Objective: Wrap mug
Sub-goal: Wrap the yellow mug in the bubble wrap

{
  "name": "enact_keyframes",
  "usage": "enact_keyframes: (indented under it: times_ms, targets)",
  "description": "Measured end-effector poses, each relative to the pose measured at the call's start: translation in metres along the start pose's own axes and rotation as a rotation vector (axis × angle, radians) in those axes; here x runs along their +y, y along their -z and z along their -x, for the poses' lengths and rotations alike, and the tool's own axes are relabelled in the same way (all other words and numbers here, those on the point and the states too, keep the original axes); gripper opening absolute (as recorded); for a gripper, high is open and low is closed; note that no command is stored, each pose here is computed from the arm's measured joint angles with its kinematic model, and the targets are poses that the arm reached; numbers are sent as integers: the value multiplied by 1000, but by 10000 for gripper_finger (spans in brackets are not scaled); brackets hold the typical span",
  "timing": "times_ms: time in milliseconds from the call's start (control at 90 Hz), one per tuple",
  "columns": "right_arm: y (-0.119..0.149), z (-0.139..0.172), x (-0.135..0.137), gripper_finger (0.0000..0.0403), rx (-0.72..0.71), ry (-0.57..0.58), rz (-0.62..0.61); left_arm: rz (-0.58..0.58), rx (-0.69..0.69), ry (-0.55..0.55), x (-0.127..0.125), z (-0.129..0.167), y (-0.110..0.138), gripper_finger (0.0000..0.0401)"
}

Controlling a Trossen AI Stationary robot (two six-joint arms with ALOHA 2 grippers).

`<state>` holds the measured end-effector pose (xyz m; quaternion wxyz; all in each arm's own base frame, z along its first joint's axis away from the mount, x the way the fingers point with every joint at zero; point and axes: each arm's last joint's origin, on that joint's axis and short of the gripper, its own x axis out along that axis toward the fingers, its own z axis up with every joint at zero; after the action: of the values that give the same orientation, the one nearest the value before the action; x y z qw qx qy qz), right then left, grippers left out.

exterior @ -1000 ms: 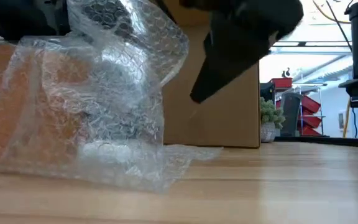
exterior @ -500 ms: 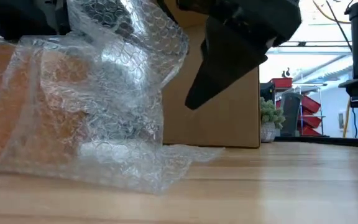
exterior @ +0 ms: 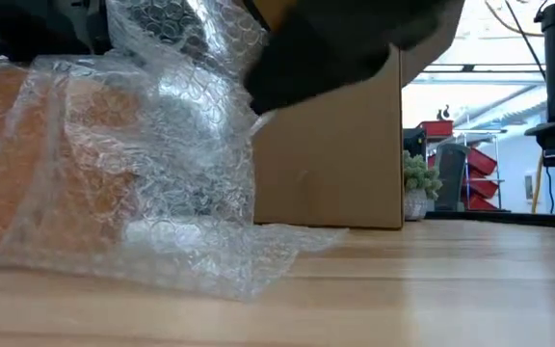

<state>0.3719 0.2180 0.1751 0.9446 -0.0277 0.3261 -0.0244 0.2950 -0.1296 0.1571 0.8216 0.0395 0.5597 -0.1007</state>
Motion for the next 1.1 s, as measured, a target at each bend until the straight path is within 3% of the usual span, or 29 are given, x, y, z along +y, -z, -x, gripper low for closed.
enact_keyframes:
  times_ms: [178,300,500,700,1100]
  targets:
    - [15,-25,6,267,-18,12,-72,19,-28,3,-1,1,-5,244]
    - [15,-30,8,241,-59,24,-64,15,-66,11,-2,1,-9,244]
    - [2,-21,3,132,-157,156,-13,16,-79,13,-2,2,-10,244]
    - [-13,-8,5,13,-243,155,35,15,-98,16,-2,2,-12,244]
    - [-36,-23,-19,2,-309,8,91,16,-127,24,-3,2,-15,244]
